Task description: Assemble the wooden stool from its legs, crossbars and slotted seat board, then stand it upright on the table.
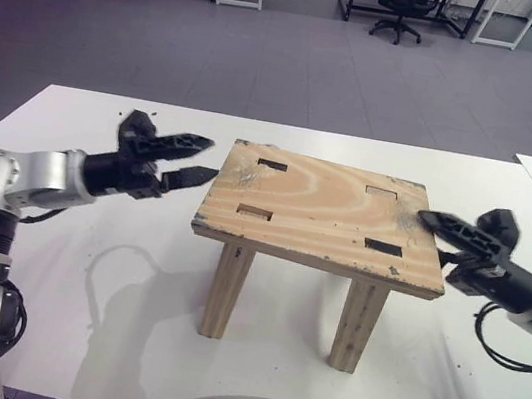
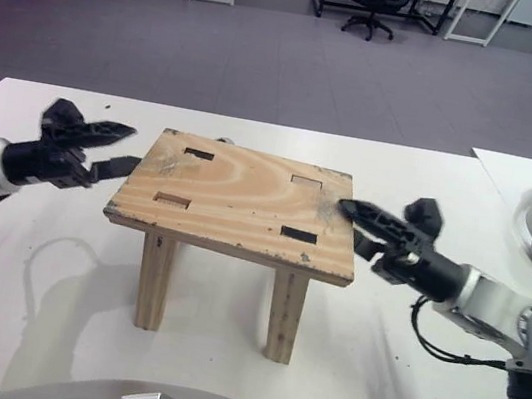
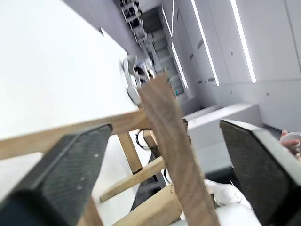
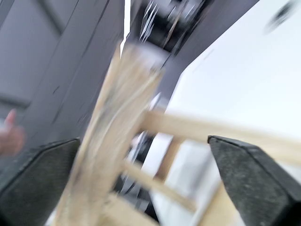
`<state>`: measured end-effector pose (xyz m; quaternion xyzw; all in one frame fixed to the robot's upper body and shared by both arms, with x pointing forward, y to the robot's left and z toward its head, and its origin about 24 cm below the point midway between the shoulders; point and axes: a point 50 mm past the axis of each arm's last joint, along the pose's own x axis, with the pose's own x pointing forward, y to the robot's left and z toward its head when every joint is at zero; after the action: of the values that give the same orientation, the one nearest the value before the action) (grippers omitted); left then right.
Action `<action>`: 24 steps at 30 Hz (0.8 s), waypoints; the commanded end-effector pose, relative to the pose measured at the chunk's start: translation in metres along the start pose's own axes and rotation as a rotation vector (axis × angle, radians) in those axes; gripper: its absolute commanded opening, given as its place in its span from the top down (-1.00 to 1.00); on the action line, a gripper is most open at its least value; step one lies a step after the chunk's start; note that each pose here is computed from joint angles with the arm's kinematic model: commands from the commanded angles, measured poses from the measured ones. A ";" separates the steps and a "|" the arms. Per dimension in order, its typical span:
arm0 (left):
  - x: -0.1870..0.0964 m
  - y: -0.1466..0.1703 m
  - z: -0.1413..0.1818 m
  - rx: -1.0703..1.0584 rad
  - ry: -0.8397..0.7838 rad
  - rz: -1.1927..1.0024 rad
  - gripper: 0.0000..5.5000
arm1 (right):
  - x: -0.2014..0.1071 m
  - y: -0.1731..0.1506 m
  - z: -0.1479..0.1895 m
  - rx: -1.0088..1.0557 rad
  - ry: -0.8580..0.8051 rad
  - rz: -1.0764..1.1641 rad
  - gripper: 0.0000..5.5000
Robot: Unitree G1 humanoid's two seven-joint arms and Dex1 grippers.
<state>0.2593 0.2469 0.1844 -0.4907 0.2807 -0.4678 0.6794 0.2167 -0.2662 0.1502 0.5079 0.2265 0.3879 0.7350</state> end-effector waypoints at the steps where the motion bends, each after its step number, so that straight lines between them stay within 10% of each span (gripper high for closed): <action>1: -0.045 -0.003 0.001 0.095 -0.142 0.180 -0.83 | -0.027 0.010 0.023 -0.109 -0.255 -0.092 -0.96; 5: -0.058 0.042 0.014 0.557 -0.493 0.589 -0.96 | -0.023 -0.045 0.025 -0.343 -0.452 -0.440 -0.96; 10: -0.029 0.103 -0.019 1.066 -0.470 0.986 -0.96 | -0.004 -0.104 0.027 -0.881 -0.460 -0.896 -0.96; 24: 0.002 0.122 -0.032 1.262 -0.442 1.028 -0.96 | 0.027 -0.121 0.043 -1.148 -0.407 -0.854 -0.96</action>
<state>0.2787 0.2439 0.0589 0.0821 0.0206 -0.0607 0.9946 0.2987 -0.2948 0.0525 -0.0294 0.0354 0.0203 0.9987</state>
